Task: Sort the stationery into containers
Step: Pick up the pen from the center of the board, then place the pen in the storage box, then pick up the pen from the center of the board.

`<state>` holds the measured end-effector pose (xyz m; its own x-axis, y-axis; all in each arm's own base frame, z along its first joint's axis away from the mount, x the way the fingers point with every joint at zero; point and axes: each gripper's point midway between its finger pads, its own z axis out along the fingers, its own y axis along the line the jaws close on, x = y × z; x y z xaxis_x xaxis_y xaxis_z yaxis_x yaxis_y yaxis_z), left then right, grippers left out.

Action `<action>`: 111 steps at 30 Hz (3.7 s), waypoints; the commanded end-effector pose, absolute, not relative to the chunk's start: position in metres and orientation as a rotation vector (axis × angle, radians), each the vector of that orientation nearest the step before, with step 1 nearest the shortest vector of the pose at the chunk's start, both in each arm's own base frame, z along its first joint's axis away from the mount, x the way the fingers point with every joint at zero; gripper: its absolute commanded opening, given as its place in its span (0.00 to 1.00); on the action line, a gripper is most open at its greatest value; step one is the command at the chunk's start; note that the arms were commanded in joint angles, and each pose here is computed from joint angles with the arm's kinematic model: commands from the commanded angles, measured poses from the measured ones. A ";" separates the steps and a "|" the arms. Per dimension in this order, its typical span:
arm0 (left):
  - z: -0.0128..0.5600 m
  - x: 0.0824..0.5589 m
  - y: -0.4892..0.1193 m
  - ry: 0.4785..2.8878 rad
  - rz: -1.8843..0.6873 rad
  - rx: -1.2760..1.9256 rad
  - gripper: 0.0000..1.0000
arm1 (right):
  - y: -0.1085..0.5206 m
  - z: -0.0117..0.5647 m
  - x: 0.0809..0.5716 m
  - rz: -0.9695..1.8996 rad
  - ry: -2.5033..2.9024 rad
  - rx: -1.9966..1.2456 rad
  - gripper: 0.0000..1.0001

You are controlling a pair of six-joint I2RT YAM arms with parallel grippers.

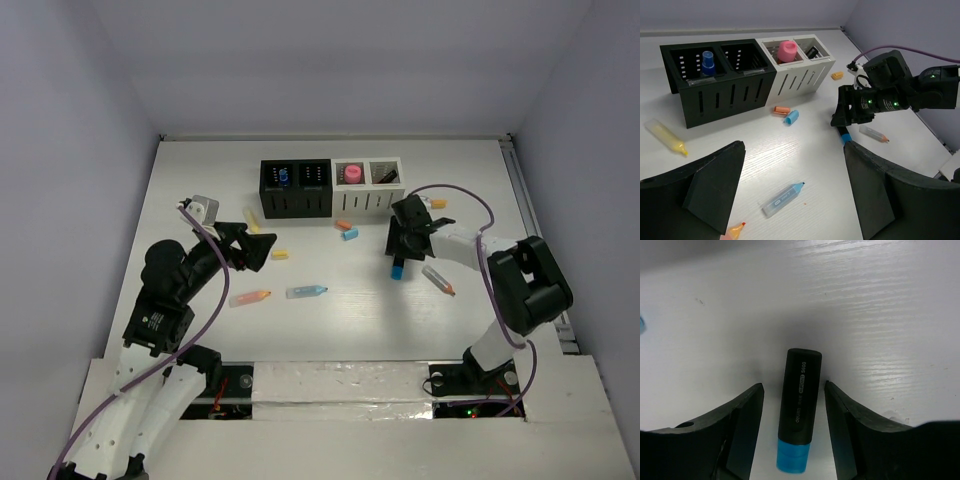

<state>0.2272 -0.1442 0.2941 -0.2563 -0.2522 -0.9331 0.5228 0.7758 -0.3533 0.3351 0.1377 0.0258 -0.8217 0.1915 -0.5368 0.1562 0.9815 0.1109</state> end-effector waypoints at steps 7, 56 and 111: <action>0.303 0.230 -0.144 1.645 -0.734 0.225 0.78 | 0.131 0.022 0.348 -0.060 2.554 0.171 0.50; 0.286 0.248 -0.139 1.716 -0.682 0.187 0.78 | 0.187 0.271 0.548 0.005 1.545 0.038 0.05; 0.335 0.240 -0.077 1.507 -0.487 -0.060 0.76 | 0.492 0.123 0.346 0.692 1.980 -0.800 0.78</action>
